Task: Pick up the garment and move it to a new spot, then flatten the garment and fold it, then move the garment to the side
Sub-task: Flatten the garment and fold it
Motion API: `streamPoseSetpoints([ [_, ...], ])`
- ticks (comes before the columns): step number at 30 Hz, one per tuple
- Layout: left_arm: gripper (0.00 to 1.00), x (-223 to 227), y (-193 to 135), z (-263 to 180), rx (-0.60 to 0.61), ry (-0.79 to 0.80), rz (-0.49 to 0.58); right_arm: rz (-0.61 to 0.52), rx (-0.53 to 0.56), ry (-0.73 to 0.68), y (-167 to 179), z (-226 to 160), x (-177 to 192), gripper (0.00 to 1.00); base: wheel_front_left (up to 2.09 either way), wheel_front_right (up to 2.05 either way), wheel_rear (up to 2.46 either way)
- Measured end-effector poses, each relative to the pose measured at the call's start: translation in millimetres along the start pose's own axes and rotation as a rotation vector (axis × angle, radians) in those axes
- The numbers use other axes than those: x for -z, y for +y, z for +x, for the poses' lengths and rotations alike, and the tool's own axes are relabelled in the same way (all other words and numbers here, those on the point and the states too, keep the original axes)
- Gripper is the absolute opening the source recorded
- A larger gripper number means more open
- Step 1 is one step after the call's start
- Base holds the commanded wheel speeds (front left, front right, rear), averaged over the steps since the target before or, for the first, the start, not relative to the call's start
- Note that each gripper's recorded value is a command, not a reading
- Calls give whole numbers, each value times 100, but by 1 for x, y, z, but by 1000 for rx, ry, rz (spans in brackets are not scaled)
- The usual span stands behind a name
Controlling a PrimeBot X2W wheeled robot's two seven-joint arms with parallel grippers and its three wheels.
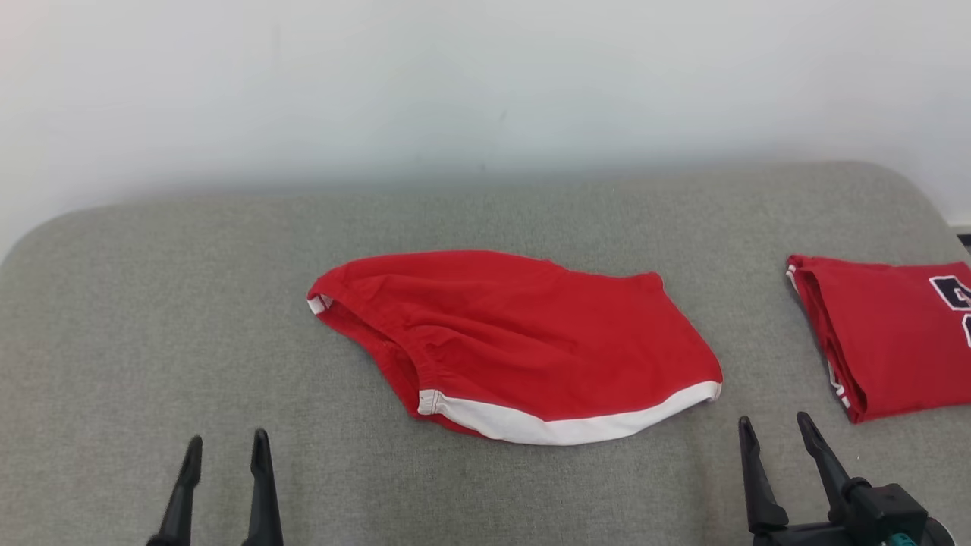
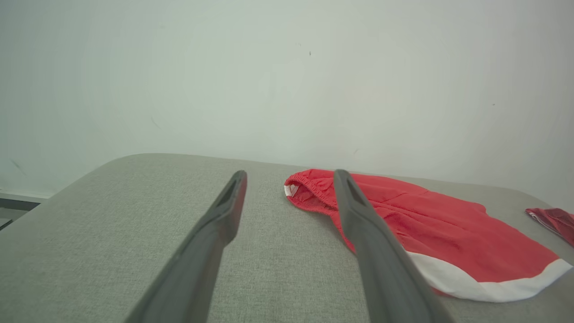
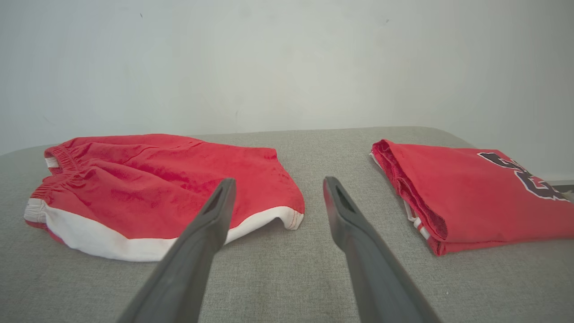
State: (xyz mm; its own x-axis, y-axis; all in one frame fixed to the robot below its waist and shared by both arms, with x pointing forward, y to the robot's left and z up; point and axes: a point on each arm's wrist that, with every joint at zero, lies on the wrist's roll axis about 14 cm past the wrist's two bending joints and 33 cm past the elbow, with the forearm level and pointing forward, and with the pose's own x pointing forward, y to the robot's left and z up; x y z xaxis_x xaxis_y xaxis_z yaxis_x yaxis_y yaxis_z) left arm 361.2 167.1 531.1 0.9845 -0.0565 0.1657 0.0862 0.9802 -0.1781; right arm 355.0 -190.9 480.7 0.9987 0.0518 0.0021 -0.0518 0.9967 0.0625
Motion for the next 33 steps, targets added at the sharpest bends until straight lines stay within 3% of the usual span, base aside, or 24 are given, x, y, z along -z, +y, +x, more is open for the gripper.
streamPoseSetpoints([
  [16, 100, 26, 21, -42, -46, 100, 28, -59, -26, -4, 0, -20, -2, 100, 0, 0, 0],
  [33, 100, 36, 6, -41, 7, 133, 34, -44, -33, 19, 6, -22, 6, 100, 0, 0, 0],
])
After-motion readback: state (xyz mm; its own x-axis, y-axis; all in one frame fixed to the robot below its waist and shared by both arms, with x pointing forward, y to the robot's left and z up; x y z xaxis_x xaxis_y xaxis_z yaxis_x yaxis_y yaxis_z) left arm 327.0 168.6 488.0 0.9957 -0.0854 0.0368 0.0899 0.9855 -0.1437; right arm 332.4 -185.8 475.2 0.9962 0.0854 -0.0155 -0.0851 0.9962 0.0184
